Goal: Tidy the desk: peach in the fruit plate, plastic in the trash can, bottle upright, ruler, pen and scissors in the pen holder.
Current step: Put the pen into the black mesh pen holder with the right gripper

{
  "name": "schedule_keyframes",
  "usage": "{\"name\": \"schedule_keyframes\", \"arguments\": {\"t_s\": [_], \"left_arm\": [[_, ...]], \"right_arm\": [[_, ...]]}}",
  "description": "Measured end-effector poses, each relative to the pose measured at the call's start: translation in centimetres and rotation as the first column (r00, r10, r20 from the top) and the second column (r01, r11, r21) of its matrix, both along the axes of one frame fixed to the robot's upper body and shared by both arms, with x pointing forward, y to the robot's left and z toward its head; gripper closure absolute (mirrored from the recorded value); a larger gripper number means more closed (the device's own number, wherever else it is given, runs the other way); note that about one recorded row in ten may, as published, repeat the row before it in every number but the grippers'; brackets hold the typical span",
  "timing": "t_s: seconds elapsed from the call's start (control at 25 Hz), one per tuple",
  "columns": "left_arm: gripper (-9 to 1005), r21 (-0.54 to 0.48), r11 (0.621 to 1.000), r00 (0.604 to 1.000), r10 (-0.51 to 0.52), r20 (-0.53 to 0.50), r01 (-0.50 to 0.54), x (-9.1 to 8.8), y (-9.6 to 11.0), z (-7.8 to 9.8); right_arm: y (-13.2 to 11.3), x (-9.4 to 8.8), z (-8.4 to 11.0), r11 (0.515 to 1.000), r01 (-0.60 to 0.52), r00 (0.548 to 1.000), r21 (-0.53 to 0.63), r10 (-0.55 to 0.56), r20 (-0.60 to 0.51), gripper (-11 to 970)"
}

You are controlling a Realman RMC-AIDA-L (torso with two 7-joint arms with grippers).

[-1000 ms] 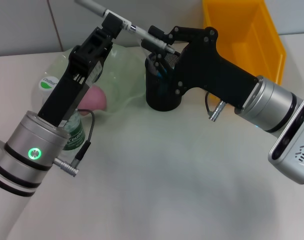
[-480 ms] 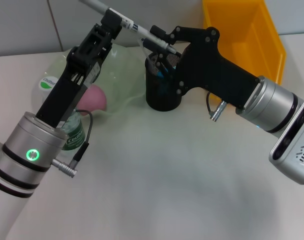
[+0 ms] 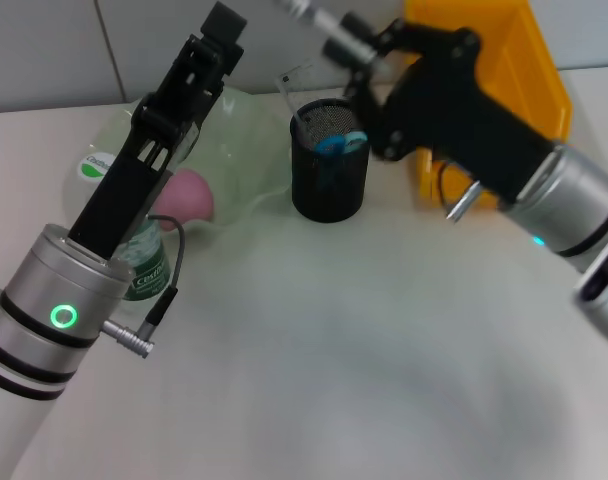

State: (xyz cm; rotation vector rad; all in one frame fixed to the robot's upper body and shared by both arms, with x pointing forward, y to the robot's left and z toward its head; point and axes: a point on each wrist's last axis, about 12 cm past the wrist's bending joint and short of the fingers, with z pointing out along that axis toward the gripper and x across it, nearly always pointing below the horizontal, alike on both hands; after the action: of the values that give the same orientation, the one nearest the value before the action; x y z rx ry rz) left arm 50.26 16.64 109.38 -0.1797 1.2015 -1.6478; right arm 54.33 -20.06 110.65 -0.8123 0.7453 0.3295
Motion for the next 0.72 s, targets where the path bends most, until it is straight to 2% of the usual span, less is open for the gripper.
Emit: {"name": "schedule_keyframes", "arguments": {"t_s": [0.04,0.16,0.24,0.36,0.48,0.72], "left_arm": [[413,0.020,1.000,0.998,-0.010,0.057,0.009,-0.2,-0.2,0.3],[351,0.062,0.998,0.990,-0.029,0.141,0.021,-0.5,-0.4,0.8],[256,0.111,0.993,0.971,-0.063,0.229,0.038,-0.7,-0.6,1.2],[264,0.182,0.981,0.928,-0.133,0.347,0.072,-0.7,-0.6,1.6],[271,0.255,0.961,0.887,-0.209,0.413,0.107,-0.6,-0.3,1.7],[272,0.444,0.887,0.811,-0.352,0.468,0.129,-0.6,1.2,1.2]], "right_arm": [[-0.5,-0.1,0.1,0.999,0.010,1.000,0.036,-0.009,-0.011,822],[-2.4,-0.4,0.6,0.982,0.045,0.997,0.184,-0.034,-0.062,822],[-4.0,-0.7,0.9,0.958,0.063,0.994,0.279,-0.035,-0.105,822],[-6.3,-1.0,1.1,0.928,0.054,0.984,0.369,0.013,-0.177,822],[-8.3,-1.0,1.4,0.906,0.038,0.961,0.422,0.083,-0.264,823],[-12.0,-0.8,3.0,0.901,-0.006,0.884,0.434,0.208,-0.419,823]]}}
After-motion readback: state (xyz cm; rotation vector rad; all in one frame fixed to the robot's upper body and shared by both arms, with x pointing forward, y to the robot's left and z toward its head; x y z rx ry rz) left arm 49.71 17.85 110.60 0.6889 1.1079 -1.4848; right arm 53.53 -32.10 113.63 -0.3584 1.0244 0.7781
